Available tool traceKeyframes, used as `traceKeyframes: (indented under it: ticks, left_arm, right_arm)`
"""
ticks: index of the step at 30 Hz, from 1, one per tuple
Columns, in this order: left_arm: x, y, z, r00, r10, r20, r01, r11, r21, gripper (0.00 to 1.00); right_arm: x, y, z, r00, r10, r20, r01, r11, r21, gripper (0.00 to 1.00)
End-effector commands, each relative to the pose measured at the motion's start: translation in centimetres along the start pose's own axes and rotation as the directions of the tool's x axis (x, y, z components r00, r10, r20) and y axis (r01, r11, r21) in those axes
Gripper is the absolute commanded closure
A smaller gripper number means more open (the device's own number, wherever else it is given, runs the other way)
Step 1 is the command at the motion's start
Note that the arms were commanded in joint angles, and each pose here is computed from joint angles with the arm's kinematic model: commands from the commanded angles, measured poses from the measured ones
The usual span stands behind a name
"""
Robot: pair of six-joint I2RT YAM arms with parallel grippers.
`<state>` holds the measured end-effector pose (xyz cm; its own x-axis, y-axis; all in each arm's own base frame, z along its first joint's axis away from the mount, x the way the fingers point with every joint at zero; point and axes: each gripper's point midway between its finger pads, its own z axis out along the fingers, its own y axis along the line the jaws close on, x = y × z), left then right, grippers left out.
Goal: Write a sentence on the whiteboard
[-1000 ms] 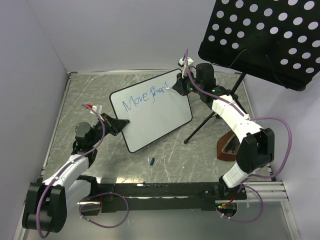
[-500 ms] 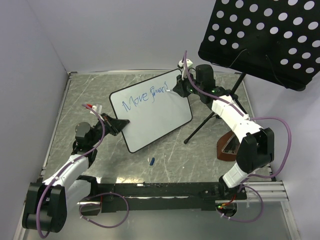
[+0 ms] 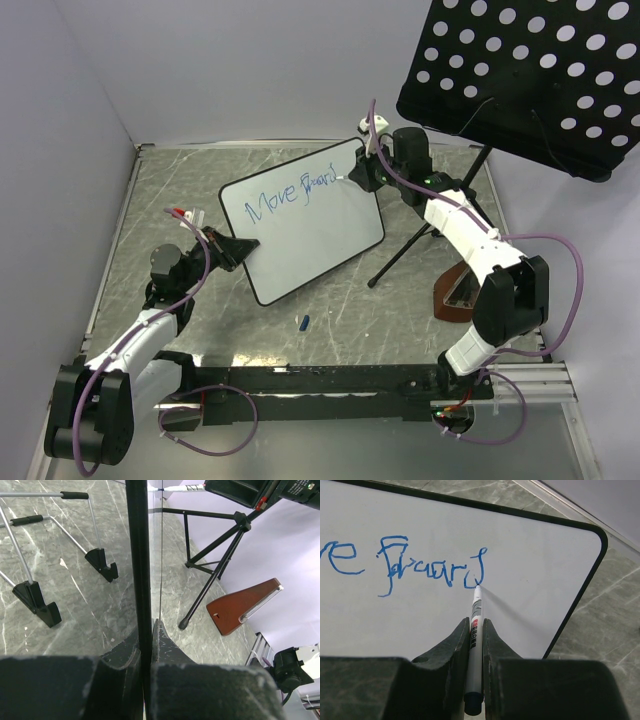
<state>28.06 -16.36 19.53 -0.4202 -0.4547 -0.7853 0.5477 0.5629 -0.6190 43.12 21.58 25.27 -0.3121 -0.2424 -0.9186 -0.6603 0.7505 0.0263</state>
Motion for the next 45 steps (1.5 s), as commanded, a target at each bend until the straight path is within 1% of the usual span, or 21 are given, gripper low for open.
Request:
traceKeyframes:
  ticks: [1, 6, 20, 30, 33, 36, 40, 45]
  left_arm:
    - [0.1, -0.3, 0.1, 0.995, 0.103, -0.017, -0.103, 0.994, 0.028, 0.99]
    - [0.0, -0.3, 0.1, 0.994, 0.106, -0.016, -0.105, 0.994, 0.029, 0.99]
    - [0.0, -0.3, 0.1, 0.994, 0.106, -0.014, -0.105, 0.994, 0.030, 0.99]
    - [-0.1, -0.5, 0.0, 0.994, 0.107, -0.008, -0.107, 0.994, 0.032, 0.99]
    - [-0.1, -0.5, 0.0, 0.994, 0.106, -0.009, -0.106, 0.994, 0.032, 0.99]
    - [-0.1, -0.4, 0.0, 0.995, 0.104, -0.010, -0.104, 0.994, 0.031, 0.99]
    - [-0.1, -0.4, 0.0, 0.994, 0.105, -0.009, -0.105, 0.994, 0.030, 0.99]
    - [0.0, -0.3, 0.1, 0.995, 0.101, -0.012, -0.101, 0.995, 0.028, 0.99]
  right_arm:
    - [-3.4, -0.8, -0.3, 0.996, -0.015, 0.083, 0.012, 0.999, 0.030, 1.00]
    - [-3.2, -0.9, -0.1, 0.997, -0.009, 0.075, 0.007, 1.000, 0.024, 1.00]
    - [-0.6, -0.8, -0.4, 1.000, -0.013, 0.024, 0.013, 0.999, 0.029, 1.00]
    - [-0.4, -1.5, -0.8, 1.000, -0.016, 0.017, 0.015, 0.998, 0.056, 1.00]
    - [-1.0, -1.5, -1.1, 0.999, -0.021, 0.027, 0.019, 0.998, 0.056, 1.00]
    - [-2.7, -1.2, -2.1, 0.997, -0.032, 0.068, 0.029, 0.998, 0.048, 1.00]
    - [-4.2, 0.3, -3.8, 0.992, -0.030, 0.123, 0.030, 1.000, 0.000, 1.00]
    - [-5.1, 2.1, -5.9, 0.986, -0.029, 0.166, 0.039, 0.998, -0.054, 1.00]
